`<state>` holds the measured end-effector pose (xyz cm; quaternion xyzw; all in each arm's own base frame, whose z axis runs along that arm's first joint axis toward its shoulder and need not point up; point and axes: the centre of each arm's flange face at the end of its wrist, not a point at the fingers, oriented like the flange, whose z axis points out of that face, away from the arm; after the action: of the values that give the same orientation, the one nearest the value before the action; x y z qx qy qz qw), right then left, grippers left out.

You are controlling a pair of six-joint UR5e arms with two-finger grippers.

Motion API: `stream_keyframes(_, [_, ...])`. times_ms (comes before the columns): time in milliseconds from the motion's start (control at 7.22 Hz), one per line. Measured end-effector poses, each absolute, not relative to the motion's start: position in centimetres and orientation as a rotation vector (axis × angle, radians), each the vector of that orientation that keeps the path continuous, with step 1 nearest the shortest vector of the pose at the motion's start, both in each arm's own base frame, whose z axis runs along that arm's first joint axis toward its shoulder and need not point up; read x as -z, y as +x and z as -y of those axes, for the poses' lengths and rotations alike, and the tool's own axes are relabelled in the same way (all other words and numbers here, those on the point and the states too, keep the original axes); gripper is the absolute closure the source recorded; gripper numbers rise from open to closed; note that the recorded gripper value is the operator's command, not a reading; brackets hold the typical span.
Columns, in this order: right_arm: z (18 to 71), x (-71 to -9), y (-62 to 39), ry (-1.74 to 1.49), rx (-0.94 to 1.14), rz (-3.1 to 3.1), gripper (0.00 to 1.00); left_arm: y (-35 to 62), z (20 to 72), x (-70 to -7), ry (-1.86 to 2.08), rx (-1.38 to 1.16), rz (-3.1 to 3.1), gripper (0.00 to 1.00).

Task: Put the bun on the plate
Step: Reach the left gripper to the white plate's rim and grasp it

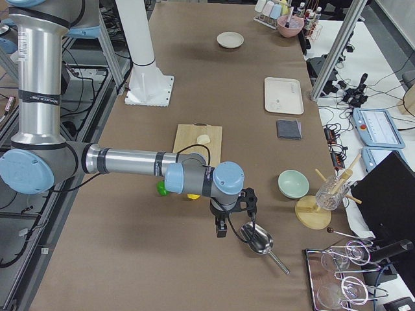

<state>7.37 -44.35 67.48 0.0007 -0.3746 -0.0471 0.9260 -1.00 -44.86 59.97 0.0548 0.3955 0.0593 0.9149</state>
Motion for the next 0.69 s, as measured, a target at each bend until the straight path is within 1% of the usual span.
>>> stream_keyframes(554, [43.9,-68.0,7.2,-0.010,0.098,0.772,0.00,9.1,49.6,-62.8,0.108,-0.041,-0.895,0.04])
stream_keyframes(692, [43.8,-68.1,7.1,-0.013,0.102,0.772,0.00,11.3,50.4,-63.8,0.107,-0.038,-0.913,0.08])
